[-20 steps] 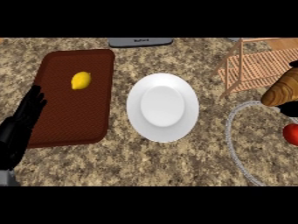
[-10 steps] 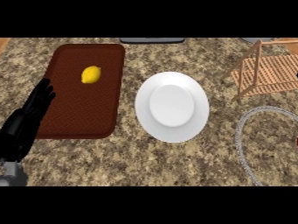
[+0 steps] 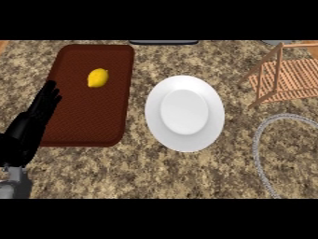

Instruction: Pick the croissant from the placemat and place it in the tiered shelf

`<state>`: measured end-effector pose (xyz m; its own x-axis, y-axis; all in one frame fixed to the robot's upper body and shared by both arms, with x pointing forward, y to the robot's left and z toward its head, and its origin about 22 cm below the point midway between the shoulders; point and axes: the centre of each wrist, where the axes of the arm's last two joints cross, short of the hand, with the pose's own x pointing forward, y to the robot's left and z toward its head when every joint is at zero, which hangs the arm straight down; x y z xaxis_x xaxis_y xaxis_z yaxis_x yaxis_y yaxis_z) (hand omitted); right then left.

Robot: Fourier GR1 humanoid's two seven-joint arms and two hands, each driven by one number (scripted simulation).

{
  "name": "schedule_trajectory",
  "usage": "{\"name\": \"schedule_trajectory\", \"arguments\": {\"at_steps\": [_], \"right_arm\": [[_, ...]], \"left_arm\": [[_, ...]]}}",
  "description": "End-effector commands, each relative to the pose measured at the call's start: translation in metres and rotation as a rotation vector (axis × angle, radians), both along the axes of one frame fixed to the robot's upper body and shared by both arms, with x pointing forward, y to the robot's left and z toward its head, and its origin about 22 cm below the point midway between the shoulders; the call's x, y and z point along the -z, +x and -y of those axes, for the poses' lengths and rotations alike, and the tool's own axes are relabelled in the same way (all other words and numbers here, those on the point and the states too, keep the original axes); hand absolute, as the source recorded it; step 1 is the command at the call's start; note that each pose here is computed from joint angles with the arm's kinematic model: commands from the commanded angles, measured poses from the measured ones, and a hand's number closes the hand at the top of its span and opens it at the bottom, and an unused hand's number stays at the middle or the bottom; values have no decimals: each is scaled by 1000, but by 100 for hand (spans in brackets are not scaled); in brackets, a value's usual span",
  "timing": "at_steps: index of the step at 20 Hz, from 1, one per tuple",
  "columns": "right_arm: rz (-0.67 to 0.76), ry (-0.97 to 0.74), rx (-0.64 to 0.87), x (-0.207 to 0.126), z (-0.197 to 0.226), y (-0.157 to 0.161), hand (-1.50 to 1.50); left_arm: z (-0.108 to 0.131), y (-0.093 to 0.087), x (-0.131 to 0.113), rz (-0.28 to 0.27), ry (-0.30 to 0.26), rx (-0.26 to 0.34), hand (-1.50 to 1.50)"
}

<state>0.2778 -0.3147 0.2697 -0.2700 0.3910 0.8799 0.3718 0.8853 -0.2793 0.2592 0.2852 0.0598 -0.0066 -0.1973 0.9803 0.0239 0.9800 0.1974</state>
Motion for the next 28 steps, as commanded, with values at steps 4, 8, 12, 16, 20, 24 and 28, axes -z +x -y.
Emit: {"name": "schedule_trajectory", "arguments": {"at_steps": [4,8,12,16,20,24,28], "right_arm": [[-77,-708,303,-26,25,-7,150],[-40,-790,349,-30,55,24,150],[82,-803,336,-14,56,58,150],[136,-751,248,-11,56,77,150],[106,-683,162,-6,60,88,150],[-8,-846,67,-10,60,96,150],[-79,-941,-70,2,51,103,150]], "left_arm": [[11,-5,-2,-1,-6,31,0],[15,3,-3,25,-16,39,0],[-1,4,-4,6,4,31,0],[1,7,-7,6,-13,19,0],[-16,-13,5,14,4,11,0],[1,-7,16,-16,8,16,0],[-3,-3,1,0,-15,21,0]]}}
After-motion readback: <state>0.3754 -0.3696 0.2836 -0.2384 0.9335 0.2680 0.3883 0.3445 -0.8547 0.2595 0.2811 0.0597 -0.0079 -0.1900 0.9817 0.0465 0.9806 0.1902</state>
